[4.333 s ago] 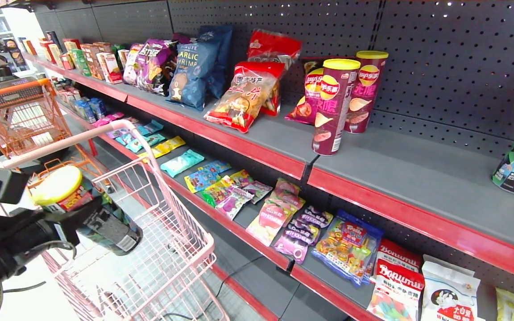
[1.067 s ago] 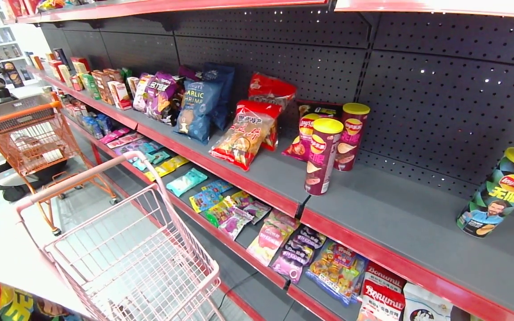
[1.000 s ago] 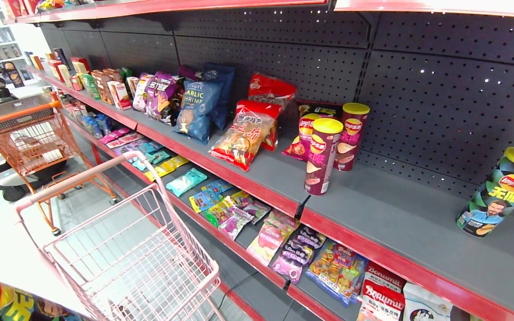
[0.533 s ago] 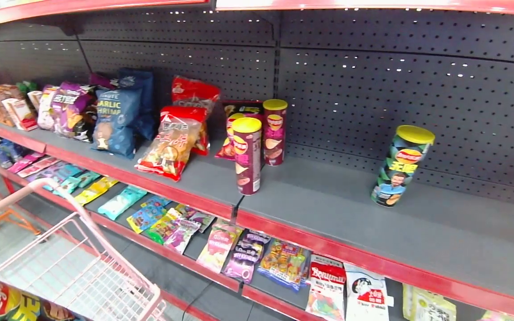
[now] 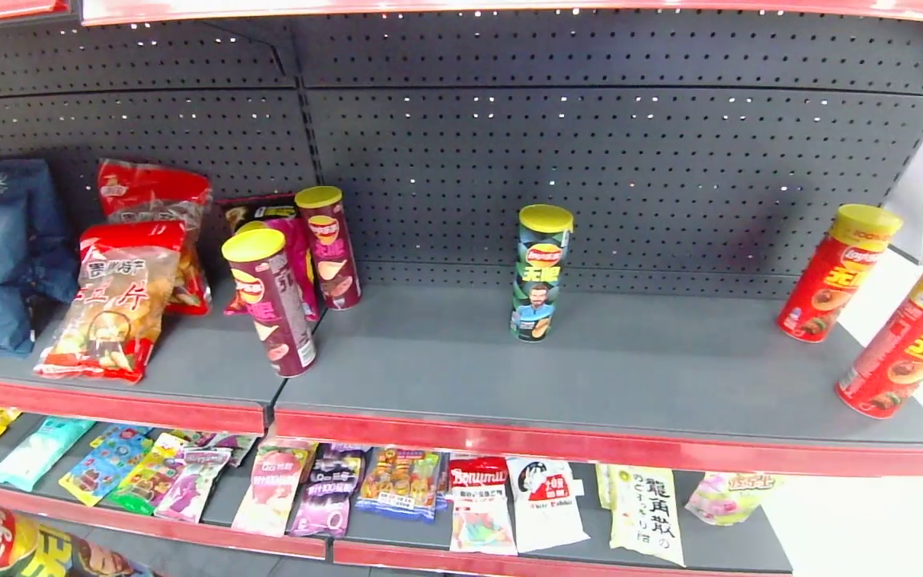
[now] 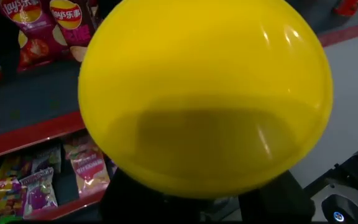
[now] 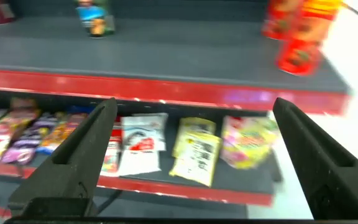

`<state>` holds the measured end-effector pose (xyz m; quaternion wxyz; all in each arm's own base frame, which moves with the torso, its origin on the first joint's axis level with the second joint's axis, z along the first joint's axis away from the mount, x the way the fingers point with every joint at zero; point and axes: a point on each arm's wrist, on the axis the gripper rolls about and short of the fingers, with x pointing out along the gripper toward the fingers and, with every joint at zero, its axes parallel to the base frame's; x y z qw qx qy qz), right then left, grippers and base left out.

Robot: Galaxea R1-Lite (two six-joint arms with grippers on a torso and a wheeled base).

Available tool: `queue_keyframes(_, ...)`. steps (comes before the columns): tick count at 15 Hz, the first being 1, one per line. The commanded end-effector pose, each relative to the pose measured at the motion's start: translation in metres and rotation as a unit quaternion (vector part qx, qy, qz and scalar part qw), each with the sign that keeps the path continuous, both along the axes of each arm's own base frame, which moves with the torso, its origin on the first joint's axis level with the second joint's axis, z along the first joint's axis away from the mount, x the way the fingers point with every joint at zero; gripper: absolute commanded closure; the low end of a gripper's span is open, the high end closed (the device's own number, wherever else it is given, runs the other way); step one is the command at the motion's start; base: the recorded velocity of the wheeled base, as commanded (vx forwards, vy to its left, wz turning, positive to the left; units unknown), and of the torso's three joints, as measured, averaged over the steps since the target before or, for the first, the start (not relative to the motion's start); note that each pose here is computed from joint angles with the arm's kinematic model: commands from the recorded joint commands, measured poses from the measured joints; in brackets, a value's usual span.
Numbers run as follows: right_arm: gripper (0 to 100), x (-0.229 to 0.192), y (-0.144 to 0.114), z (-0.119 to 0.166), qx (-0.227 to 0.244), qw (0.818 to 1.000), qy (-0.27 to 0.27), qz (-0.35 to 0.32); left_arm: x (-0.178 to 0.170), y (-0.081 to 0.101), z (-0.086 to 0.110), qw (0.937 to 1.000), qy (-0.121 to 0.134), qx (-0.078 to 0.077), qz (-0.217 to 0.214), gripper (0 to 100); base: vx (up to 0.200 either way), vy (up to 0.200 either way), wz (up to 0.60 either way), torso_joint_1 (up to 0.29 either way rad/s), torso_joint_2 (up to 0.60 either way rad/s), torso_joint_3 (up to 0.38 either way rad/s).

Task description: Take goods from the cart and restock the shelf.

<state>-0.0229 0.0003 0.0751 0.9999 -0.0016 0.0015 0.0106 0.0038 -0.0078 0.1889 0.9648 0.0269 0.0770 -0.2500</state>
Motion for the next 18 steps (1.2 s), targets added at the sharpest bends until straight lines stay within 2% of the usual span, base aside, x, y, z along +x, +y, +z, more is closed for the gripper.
queue_keyframes(1,0,0.0,0.0,0.0,0.0,1.0,0.001,0.001,-0.001,0.0,-0.001,1.0,-0.001,0.0,0.001,100,0.0,0.0,0.0,0.0,0.0,0.0)
queue_keyframes(7,0,0.001,0.001,0.001,-0.011,1.0,0.01,0.019,-0.015,0.003,-0.014,1.0,0.005,0.003,0.0,100,0.0,0.0,0.0,0.0,0.0,0.0)
queue_keyframes(8,0,0.0,0.003,0.042,-0.018,0.997,-0.008,0.072,-0.022,0.004,-0.022,1.0,-0.004,0.001,0.001,100,0.0,0.0,0.0,0.0,0.0,0.0)
queue_keyframes(9,0,0.015,0.003,0.089,-0.004,0.997,0.008,0.078,-0.024,0.005,-0.026,1.0,-0.006,0.001,0.002,100,0.0,0.0,0.0,0.0,0.0,0.0)
queue_keyframes(10,0,0.027,0.004,0.11,-0.011,0.995,0.021,0.095,-0.025,0.005,-0.029,1.0,-0.007,0.001,0.002,100,0.0,0.0,0.0,0.0,0.0,0.0)
queue_keyframes(11,0,0.042,0.006,0.107,-0.059,0.988,0.058,0.128,-0.022,0.004,-0.028,1.0,-0.001,0.002,0.002,100,0.0,0.0,0.0,0.0,0.0,0.0)
queue_keyframes(12,0,0.058,0.007,0.107,-0.076,0.984,0.088,0.135,-0.02,0.004,-0.027,1.0,0.006,0.004,0.004,100,0.0,0.0,0.0,0.0,0.0,0.0)
queue_keyframes(13,0,0.099,0.01,0.123,-0.059,0.98,0.124,0.144,-0.018,0.004,-0.026,0.9999,0.008,0.007,0.005,100,0.0,0.0,0.0,0.0,0.0,0.0)
queue_keyframes(14,0,0.131,0.016,0.13,-0.043,0.975,0.137,0.166,-0.015,0.003,-0.027,0.9998,0.012,0.018,0.002,100,0.0,0.0,0.0,0.0,0.0,0.0)
queue_keyframes(16,0,0.179,0.045,0.118,-0.048,0.957,0.162,0.236,-0.013,0.003,-0.027,0.9995,0.018,0.024,0.004,100,0.0,0.0,0.0,0.0,0.0,0.0)
queue_keyframes(18,0,0.23,0.063,0.1,-0.057,0.951,0.184,0.243,-0.013,0.003,-0.026,0.9995,0.017,0.026,0.005,100,0.0,0.0,0.0,0.0,0.0,0.0)
